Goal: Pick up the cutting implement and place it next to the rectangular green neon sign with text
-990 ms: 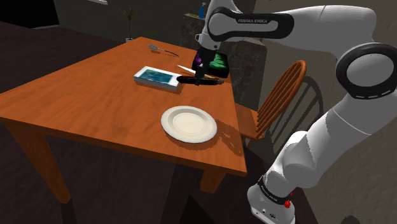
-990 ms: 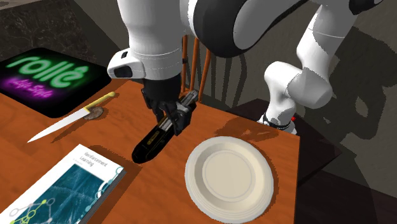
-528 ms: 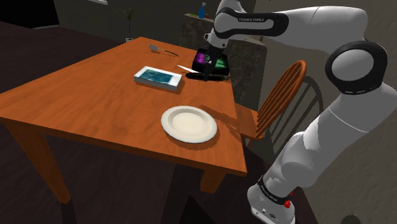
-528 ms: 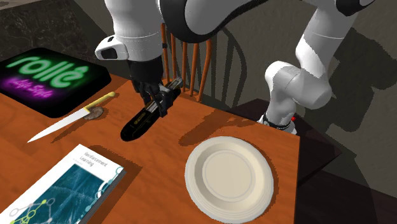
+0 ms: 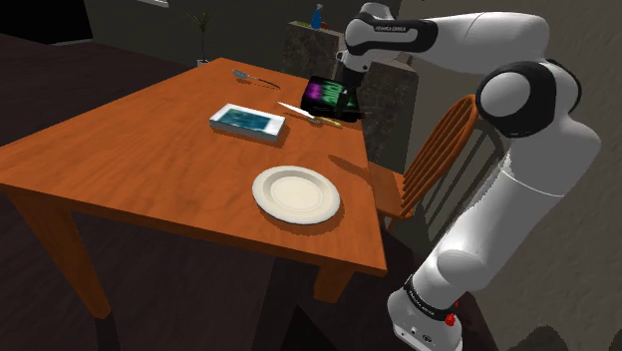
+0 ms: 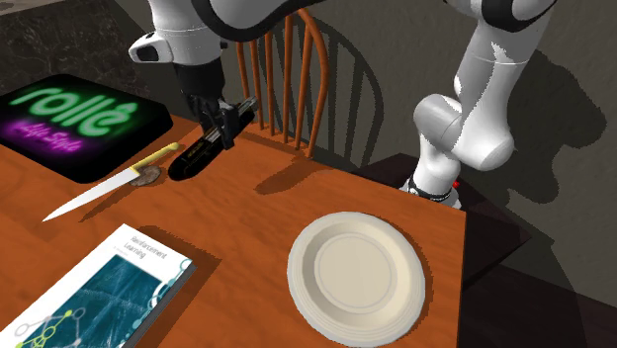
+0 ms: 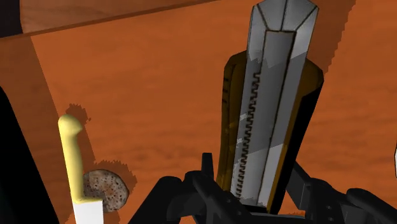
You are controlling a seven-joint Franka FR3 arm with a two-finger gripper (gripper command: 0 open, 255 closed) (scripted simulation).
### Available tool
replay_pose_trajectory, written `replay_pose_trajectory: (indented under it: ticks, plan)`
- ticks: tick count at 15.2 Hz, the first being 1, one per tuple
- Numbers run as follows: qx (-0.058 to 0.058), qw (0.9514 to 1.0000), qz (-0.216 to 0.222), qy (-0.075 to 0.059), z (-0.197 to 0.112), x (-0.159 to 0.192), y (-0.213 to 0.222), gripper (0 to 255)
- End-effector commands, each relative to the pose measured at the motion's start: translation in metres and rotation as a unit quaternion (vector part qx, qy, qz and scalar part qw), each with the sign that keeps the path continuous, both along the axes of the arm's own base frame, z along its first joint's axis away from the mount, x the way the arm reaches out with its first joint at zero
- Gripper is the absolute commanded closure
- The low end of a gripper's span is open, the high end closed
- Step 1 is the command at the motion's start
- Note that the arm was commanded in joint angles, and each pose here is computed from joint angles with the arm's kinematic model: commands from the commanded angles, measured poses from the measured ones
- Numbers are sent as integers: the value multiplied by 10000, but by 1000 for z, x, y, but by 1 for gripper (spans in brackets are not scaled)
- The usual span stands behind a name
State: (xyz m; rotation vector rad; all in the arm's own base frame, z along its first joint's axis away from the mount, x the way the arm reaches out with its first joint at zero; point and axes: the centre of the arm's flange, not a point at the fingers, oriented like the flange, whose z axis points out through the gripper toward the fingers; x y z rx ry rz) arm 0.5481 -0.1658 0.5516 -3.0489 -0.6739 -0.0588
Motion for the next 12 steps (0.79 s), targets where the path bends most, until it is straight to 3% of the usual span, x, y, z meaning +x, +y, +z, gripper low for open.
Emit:
replay_pose_trajectory:
  ticks: [1,12]
  plan:
    - [-3,10000,7,-4,0,4,-26,255]
    - [-3,10000,7,-4,0,29,-169,255]
